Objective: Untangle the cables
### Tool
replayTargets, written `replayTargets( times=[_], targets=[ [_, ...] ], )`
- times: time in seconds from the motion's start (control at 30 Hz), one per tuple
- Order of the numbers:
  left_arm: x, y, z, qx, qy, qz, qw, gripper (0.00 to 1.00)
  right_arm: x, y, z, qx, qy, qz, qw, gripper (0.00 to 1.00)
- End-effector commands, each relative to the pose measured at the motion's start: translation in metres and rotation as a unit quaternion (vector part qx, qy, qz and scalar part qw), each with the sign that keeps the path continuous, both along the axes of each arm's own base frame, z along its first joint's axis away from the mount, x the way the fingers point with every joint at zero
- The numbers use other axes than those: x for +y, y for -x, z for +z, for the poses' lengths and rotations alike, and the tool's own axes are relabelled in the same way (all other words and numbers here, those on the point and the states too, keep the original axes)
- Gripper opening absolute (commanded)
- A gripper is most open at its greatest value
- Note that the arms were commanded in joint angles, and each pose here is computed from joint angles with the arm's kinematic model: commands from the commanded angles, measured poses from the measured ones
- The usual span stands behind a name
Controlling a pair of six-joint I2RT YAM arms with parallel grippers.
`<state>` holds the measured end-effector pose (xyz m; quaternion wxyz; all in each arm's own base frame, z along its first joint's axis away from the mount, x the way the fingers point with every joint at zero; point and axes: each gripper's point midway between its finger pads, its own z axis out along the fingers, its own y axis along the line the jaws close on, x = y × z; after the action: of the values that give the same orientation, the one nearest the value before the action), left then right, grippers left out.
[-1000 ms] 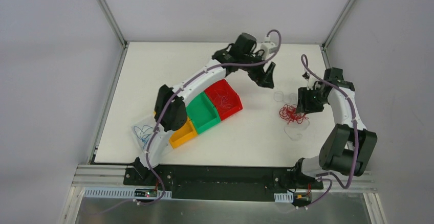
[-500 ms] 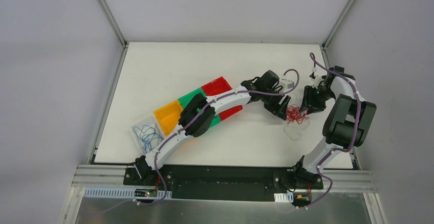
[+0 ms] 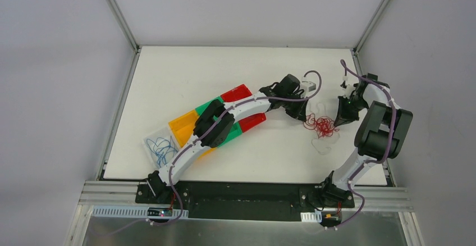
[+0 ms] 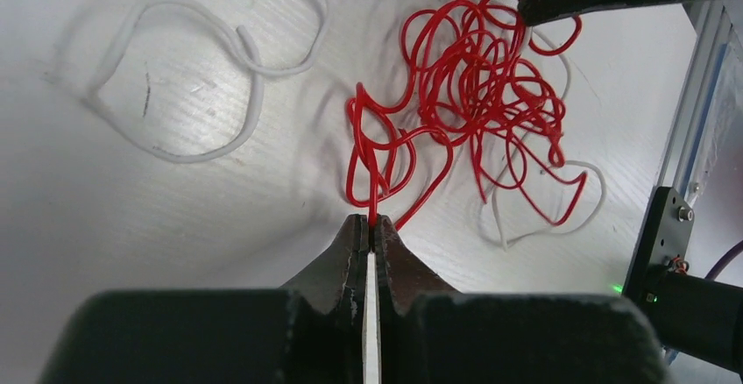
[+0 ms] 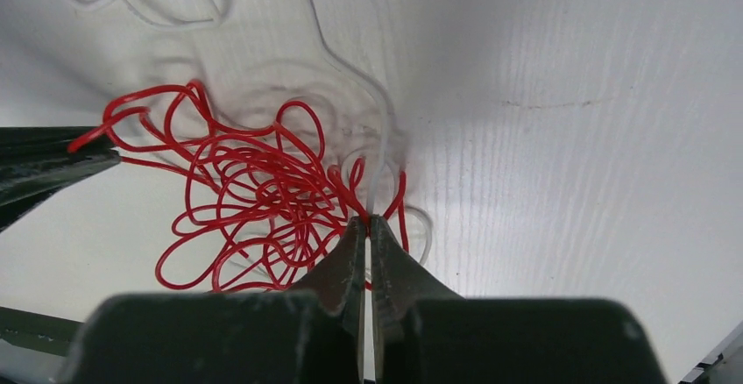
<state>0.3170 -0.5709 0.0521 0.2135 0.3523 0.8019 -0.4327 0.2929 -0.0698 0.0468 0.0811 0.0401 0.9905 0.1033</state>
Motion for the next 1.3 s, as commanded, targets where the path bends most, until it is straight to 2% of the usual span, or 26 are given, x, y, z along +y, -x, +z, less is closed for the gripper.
replayTargets(
  times=[0.0,0.07,0.17,0.4,0.53,0.67,1.0,1.27],
  targets=[
    [0.005,-0.017,0.091,-0.067,0.073,0.007,0.995,0.0,-0.018,0.003,0.009,-0.009,0.035,0.005,0.999,0.0],
    [0.016,-0.021,0.123,-0.091,0.095,0.012,0.991,0.0,-0.025,0.004,0.01,-0.01,0.046,0.007,0.999,0.0],
    [0.044,-0.033,0.194,-0.124,0.136,0.035,0.982,0.0,-0.035,0.004,0.007,-0.01,0.066,0.014,0.998,0.0],
    [0.133,-0.059,0.349,-0.184,0.221,0.078,0.954,0.0,-0.046,0.004,-0.001,-0.007,0.078,0.009,0.997,0.0],
    [0.185,-0.075,0.419,-0.237,0.25,0.114,0.932,0.0,-0.051,0.006,-0.009,0.0,0.091,0.012,0.996,0.0],
    [0.233,-0.085,0.479,-0.312,0.267,0.153,0.899,0.0,-0.056,0.01,-0.019,0.009,0.101,0.026,0.994,0.0],
    [0.342,-0.091,0.578,-0.47,0.255,0.292,0.793,0.0,-0.065,0.01,-0.033,0.022,0.113,0.031,0.993,0.0],
    [0.391,-0.075,0.62,-0.539,0.242,0.334,0.734,0.0,-0.061,0.016,-0.032,0.027,0.106,0.029,0.994,0.0]
  ],
)
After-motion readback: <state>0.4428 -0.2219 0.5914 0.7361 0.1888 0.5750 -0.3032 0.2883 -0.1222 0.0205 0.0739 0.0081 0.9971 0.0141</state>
